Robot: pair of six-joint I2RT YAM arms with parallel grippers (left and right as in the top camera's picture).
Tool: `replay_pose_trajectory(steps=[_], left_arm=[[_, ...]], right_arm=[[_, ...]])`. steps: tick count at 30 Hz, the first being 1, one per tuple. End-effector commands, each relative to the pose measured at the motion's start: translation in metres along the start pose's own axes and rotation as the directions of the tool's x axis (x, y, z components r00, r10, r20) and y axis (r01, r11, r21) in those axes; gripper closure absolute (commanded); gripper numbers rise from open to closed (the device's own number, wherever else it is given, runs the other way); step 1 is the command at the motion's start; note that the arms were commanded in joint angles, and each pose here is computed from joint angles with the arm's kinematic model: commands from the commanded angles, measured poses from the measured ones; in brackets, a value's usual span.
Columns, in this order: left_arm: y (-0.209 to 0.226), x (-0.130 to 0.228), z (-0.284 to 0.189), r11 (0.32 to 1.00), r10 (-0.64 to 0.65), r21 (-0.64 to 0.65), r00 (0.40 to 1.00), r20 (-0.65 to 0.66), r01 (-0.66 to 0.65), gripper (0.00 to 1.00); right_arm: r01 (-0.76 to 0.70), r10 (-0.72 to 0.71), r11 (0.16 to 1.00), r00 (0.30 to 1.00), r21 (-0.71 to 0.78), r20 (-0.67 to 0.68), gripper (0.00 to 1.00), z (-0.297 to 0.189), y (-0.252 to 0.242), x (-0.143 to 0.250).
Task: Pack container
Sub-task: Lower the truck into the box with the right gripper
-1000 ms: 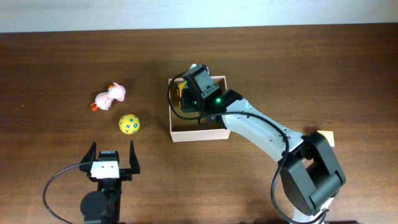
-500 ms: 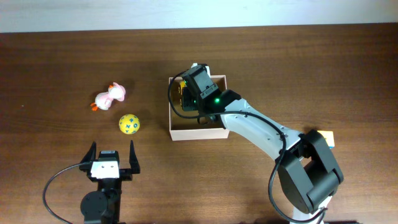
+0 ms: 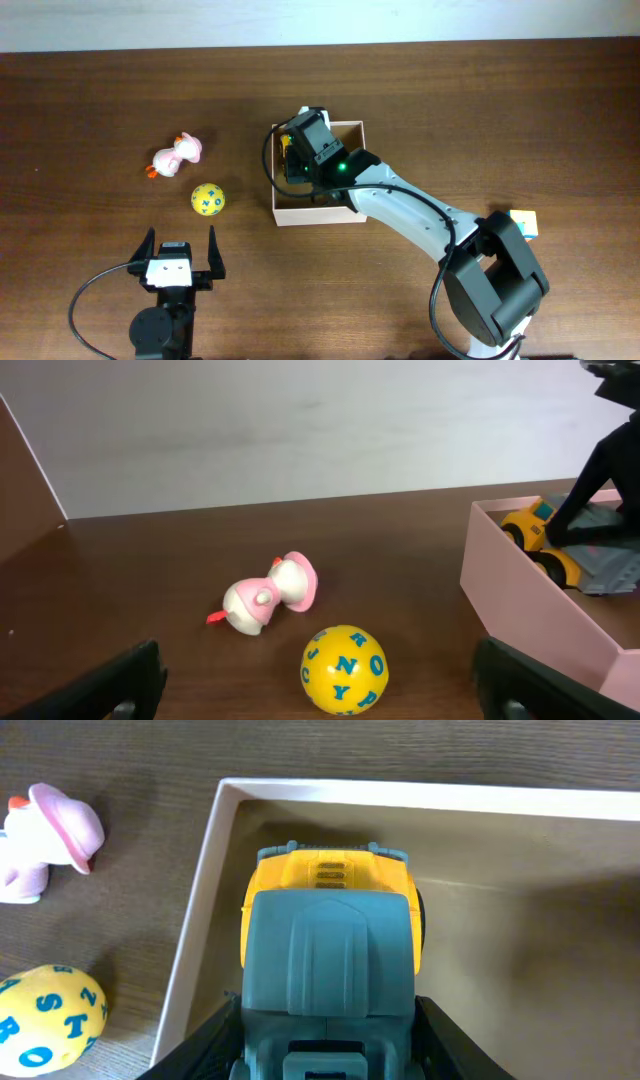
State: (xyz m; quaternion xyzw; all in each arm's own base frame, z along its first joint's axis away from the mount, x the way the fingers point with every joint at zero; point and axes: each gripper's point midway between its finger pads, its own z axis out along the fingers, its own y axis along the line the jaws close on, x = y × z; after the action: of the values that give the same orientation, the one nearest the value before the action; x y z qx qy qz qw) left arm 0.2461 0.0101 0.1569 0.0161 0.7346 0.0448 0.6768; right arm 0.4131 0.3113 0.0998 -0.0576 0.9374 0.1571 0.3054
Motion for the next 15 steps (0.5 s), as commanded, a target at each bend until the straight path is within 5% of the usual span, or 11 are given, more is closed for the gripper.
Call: replay_pose_trajectory(steps=[1,4,9,15], left_arm=[[0.0,0.001,0.0,1.0,0.016,0.003,1.0,0.0,-0.016,0.01],[0.0,0.001,0.0,1.0,0.016,0.003,1.0,0.0,-0.016,0.01],[0.0,0.001,0.0,1.0,0.016,0.003,1.0,0.0,-0.016,0.01],[0.0,0.001,0.0,1.0,0.016,0.003,1.0,0.0,-0.016,0.01]], right_arm=[[-0.006,0.006,1.0,1.0,-0.006,0.015,0.55,0.002,0.007,-0.003],[-0.027,0.027,1.0,1.0,0.007,0.0,0.55,0.009,0.004,0.002],[-0.027,0.027,1.0,1.0,0.016,-0.015,0.39,0.016,0.002,0.008],[-0.026,0.026,1.0,1.0,0.013,-0.009,0.37,0.016,0.002,0.007]])
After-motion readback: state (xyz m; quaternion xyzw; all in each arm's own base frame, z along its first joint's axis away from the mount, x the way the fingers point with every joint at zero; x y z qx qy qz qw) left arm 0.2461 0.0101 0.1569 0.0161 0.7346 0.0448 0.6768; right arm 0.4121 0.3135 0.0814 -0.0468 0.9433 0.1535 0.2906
